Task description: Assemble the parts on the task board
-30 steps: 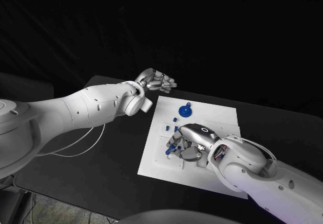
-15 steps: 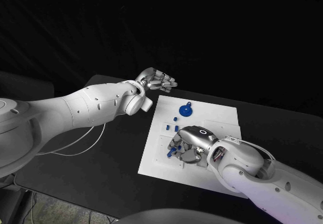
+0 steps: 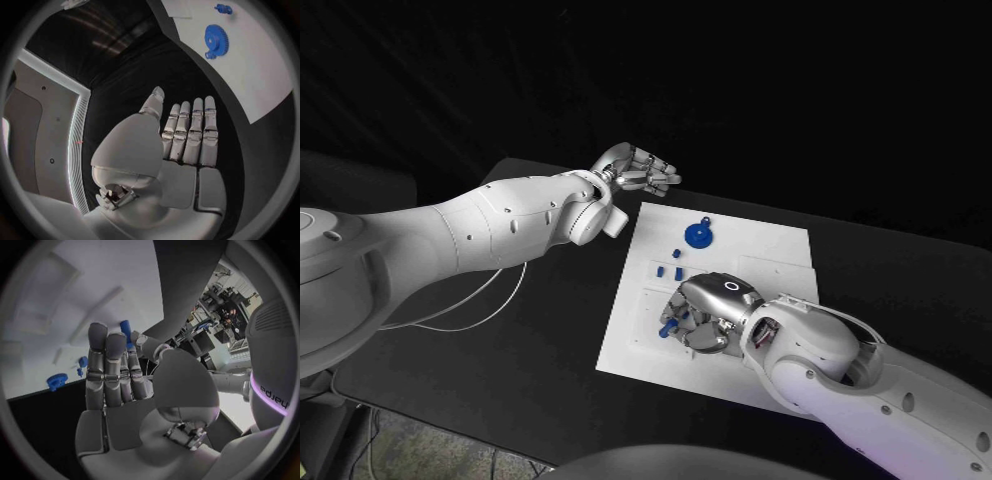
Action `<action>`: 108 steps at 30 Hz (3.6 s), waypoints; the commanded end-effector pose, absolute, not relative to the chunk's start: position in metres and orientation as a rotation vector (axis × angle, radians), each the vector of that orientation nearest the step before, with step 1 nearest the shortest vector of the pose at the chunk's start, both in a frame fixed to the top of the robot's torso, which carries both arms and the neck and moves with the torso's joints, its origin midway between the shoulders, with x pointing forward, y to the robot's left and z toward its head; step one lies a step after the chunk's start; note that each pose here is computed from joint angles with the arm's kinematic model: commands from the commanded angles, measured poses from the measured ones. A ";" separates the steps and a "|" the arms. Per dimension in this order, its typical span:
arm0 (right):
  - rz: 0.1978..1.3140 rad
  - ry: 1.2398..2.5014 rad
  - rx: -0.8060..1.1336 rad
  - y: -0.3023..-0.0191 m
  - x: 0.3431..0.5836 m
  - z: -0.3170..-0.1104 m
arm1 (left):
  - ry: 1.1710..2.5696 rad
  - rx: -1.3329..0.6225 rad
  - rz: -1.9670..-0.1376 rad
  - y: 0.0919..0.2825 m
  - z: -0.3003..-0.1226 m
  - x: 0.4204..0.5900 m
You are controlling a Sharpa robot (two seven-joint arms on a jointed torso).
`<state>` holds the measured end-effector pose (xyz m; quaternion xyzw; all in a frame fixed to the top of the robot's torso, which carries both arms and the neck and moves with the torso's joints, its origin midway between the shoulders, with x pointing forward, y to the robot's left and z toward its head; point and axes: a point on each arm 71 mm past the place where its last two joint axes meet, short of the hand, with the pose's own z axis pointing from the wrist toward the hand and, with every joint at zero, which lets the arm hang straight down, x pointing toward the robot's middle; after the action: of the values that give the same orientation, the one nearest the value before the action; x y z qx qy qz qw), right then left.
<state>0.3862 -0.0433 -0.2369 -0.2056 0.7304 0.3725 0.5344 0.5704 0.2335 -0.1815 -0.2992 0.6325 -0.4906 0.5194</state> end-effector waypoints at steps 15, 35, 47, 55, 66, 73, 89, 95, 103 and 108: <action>0.864 1.714 -0.559 -0.034 0.376 -0.241 | 1.525 -0.715 -1.198 0.230 -0.182 0.570; 0.829 1.763 -0.550 -0.033 0.375 -0.247 | 1.532 -0.716 -1.202 0.229 -0.182 0.570; 0.865 1.722 -0.494 -0.033 0.376 -0.244 | 1.534 -0.717 -1.201 0.229 -0.182 0.570; 0.895 1.687 -0.468 -0.033 0.376 -0.241 | 1.535 -0.717 -1.202 0.229 -0.182 0.570; 0.933 1.657 -0.446 -0.032 0.375 -0.237 | 1.536 -0.717 -1.202 0.229 -0.182 0.570; 0.963 1.665 -0.429 -0.032 0.374 -0.237 | 1.539 -0.718 -1.201 0.230 -0.183 0.570; 0.976 1.668 -0.395 -0.039 0.374 -0.236 | 1.541 -0.720 -1.199 0.231 -0.183 0.570; 0.999 1.679 -0.336 -0.047 0.374 -0.234 | 1.540 -0.721 -1.197 0.232 -0.183 0.570; 1.052 1.714 -0.145 -0.071 0.388 -0.217 | 1.536 -0.725 -1.191 0.235 -0.183 0.570; 1.017 1.751 -0.030 -0.100 0.404 -0.208 | 1.537 -0.727 -1.191 0.236 -0.183 0.569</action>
<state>0.4014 -0.0930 -0.2051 -0.0585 0.7154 0.4168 0.5578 0.5698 0.2384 -0.1827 -0.3021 0.6380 -0.4879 0.5136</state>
